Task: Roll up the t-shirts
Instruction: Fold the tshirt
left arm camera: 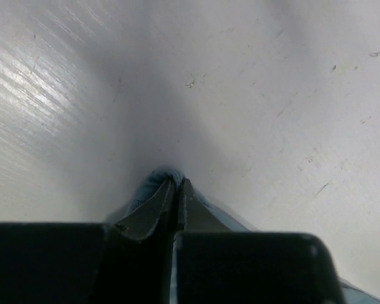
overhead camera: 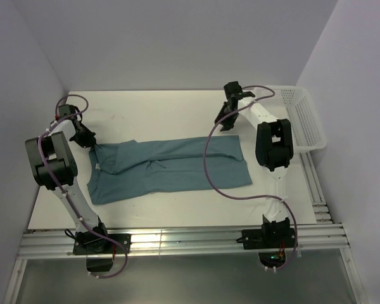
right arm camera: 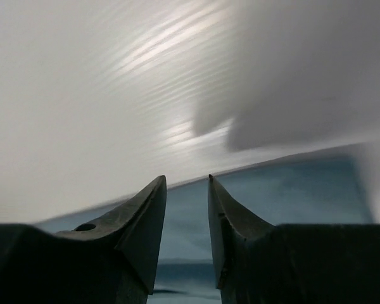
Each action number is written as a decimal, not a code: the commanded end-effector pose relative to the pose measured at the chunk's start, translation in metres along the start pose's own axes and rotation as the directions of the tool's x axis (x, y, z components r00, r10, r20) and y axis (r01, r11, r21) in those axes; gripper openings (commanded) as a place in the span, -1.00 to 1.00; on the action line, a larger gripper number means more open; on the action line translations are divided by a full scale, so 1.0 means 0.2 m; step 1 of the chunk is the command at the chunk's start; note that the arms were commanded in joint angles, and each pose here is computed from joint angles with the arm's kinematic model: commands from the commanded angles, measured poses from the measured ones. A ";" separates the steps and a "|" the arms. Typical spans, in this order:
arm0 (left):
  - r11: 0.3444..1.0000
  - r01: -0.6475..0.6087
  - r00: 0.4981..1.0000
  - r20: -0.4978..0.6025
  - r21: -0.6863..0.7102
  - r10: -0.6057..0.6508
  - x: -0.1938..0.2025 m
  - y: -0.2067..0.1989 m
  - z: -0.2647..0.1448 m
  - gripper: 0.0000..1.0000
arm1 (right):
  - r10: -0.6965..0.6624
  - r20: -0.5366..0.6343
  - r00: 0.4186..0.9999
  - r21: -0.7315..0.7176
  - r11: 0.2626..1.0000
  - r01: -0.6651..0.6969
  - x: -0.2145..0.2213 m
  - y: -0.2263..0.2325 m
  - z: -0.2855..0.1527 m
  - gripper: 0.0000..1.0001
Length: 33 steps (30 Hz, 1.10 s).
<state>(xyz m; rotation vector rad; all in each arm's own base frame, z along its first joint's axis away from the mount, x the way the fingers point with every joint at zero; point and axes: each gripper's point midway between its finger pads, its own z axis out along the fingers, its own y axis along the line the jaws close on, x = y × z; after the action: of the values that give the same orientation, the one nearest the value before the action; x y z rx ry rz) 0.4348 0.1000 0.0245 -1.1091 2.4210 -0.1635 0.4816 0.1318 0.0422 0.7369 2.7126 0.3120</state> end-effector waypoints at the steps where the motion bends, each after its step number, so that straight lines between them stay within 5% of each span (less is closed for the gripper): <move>1: 1.000 0.000 0.998 0.065 0.010 -0.001 -0.13 -0.02 0.00 -0.86 | -0.114 0.074 0.991 -0.291 0.948 0.131 0.05 0.47 -0.29 -0.22; 13: 1.000 -0.017 0.997 0.078 0.015 0.016 -0.19 -0.06 -0.02 -0.95 | -0.335 -0.056 0.940 -0.601 0.763 0.236 0.69 1.05 -0.24 -0.69; 33: 0.999 -0.032 0.997 0.071 0.004 0.032 -0.18 -0.09 0.01 -0.99 | -0.499 -0.203 0.843 -0.688 0.685 0.239 1.24 1.14 -0.08 -0.73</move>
<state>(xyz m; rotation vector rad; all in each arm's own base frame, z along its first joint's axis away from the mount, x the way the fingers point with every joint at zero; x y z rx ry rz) 0.4502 0.1045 0.0304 -1.0912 2.4226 -0.1556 0.3853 0.4367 0.0507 -0.0379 2.7403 1.2386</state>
